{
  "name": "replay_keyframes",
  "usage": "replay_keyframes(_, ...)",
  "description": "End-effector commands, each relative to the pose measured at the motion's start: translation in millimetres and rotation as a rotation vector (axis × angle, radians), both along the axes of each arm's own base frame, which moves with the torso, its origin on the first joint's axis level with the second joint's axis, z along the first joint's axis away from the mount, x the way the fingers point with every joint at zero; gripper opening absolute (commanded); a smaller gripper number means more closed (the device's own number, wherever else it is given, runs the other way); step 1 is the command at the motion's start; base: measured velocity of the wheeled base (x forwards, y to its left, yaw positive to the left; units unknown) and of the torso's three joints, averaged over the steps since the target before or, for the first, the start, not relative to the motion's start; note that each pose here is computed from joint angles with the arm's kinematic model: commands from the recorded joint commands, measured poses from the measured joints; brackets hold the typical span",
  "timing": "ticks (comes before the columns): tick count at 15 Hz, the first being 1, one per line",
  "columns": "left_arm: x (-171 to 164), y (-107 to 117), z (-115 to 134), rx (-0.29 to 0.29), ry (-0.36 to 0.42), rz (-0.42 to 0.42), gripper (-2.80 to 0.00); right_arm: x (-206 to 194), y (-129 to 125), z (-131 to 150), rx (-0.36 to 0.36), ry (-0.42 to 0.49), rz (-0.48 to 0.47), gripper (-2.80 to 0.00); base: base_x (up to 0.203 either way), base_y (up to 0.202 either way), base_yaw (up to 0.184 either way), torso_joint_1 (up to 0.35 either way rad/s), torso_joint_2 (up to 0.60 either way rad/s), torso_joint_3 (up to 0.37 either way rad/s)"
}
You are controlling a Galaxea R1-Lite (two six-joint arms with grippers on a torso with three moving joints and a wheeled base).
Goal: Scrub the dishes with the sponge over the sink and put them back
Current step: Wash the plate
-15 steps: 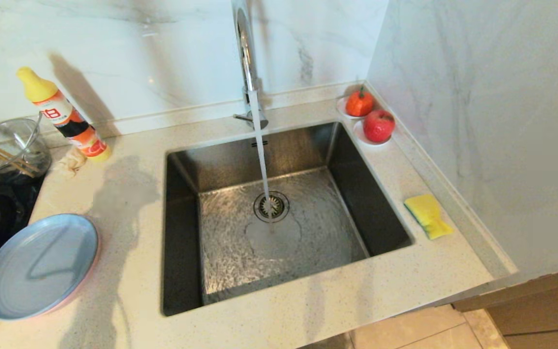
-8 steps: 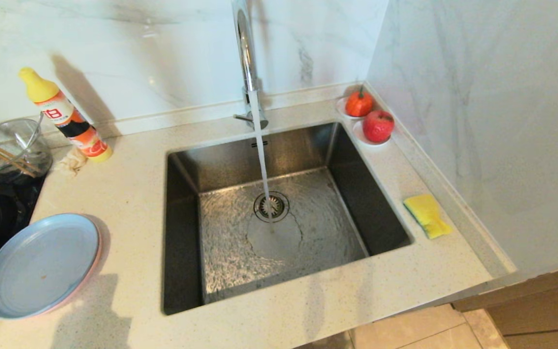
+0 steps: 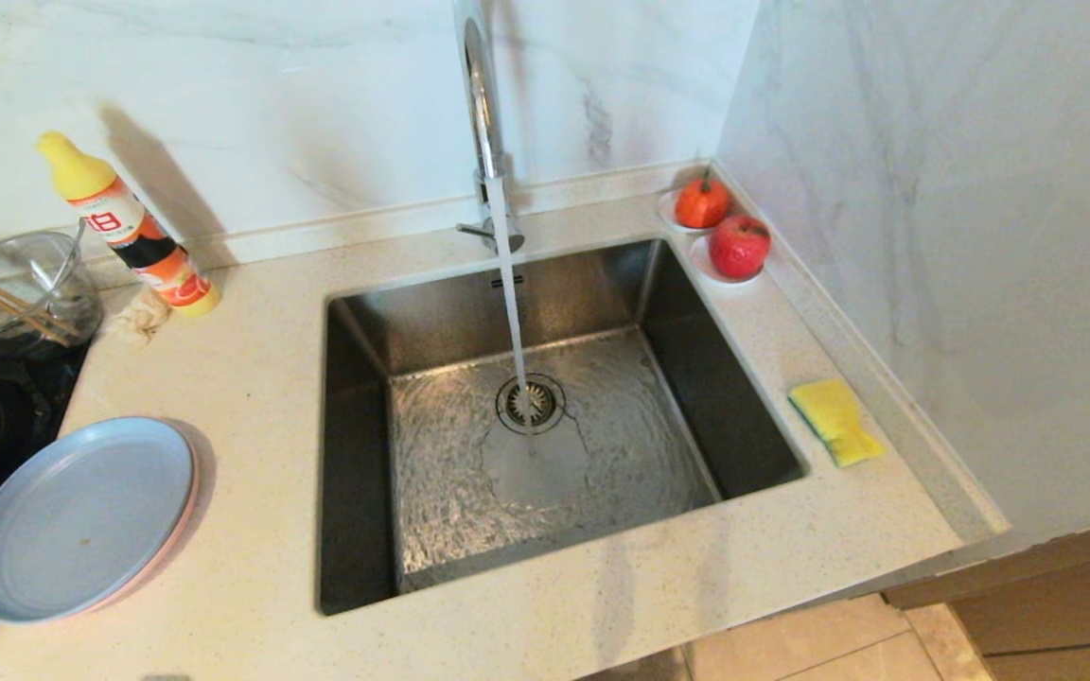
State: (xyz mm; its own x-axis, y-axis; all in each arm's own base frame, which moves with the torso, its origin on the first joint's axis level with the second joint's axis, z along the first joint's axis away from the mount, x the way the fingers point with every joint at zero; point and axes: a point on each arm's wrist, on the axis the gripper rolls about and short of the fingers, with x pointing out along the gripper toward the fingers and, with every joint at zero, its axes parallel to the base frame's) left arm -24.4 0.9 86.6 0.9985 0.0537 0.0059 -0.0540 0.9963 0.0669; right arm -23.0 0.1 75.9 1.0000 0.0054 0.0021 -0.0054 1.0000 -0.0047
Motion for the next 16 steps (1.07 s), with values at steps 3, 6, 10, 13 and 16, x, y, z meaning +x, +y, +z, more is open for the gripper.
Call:
replay_keyframes(3,4.2,-1.4,-10.2,-0.002,-0.071,-0.07,-2.8,0.0,0.0,0.0,-0.001,0.001,0.001,-2.8,0.0,0.0,0.0,0.0,0.0,0.0)
replay_keyframes(6,4.2,-1.3,-10.2,-0.017,-0.071,-0.065,-2.8,0.0,0.0,0.0,-0.001,0.001,0.001,-2.8,0.0,0.0,0.0,0.0,0.0,0.0)
replay_keyframes(10,4.2,-1.3,-10.2,-0.018,-0.071,-0.064,-2.8,0.0,0.0,-0.2,0.0,-0.001,0.0,-2.8,0.0,0.0,0.0,0.0,0.0,0.0)
replay_keyframes(13,4.2,-1.3,-10.2,-0.018,-0.071,-0.065,-2.8,0.0,-0.1,-1.1,-0.009,0.007,-0.002,-2.8,0.0,0.0,0.0,0.0,0.0,0.0)
replay_keyframes(16,4.2,-1.3,-10.2,-0.018,-0.071,-0.065,-2.8,0.0,-0.1,-0.7,-0.033,0.003,-0.003,-2.8,0.0,0.0,0.0,0.0,0.0,0.0)
